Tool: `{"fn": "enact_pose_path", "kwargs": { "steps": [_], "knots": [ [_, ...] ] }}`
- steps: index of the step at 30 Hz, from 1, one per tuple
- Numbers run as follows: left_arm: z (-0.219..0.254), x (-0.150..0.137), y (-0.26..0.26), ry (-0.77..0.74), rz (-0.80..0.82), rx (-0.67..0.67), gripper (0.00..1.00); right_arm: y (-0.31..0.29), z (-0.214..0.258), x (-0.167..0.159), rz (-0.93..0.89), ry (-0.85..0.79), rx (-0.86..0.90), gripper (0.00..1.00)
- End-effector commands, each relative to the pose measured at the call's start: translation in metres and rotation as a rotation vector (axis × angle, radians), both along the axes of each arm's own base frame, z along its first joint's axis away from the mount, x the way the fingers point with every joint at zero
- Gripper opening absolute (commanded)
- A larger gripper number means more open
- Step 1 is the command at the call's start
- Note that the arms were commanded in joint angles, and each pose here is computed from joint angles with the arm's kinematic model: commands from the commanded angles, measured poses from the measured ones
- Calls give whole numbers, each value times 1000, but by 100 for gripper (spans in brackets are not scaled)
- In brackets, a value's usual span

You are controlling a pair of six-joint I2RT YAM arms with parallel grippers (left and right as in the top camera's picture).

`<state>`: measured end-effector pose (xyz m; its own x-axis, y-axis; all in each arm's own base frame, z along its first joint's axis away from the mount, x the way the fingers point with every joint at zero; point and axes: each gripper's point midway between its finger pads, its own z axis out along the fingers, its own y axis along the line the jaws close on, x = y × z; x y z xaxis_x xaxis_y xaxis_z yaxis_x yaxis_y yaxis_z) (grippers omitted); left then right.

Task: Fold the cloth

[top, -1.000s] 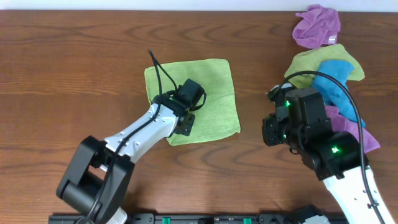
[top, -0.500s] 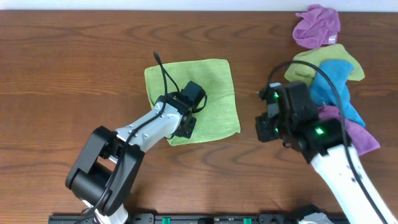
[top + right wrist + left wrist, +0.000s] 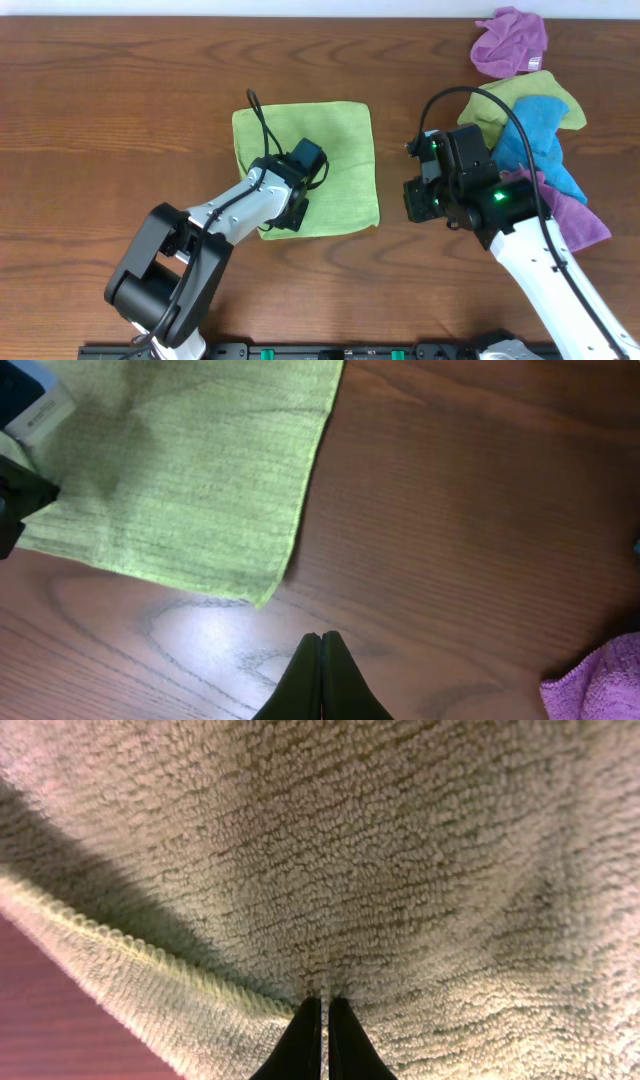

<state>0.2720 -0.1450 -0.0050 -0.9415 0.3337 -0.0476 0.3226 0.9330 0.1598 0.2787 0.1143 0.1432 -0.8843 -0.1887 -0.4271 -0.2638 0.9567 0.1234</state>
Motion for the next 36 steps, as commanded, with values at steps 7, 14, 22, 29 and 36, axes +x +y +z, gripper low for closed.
{"fn": "enact_pose_path", "kwargs": {
  "steps": [7, 14, 22, 29, 36],
  "knots": [
    [-1, -20, 24, 57, 15, 92, 6, 1, 1, 0, 17, -7, 1, 1],
    [2, -26, 30, 73, 31, 117, 6, 1, 1, 0, 17, -9, 2, 1],
    [25, -20, 37, 1, 56, 132, 6, 1, 1, 1, 24, -12, 0, 2],
    [52, -23, 41, -49, 87, 115, 8, -5, 2, 2, 2, -10, 8, 20],
    [51, -46, 50, 53, 88, 148, 33, -8, 9, -11, 23, 25, 81, 57]
  ]
}}
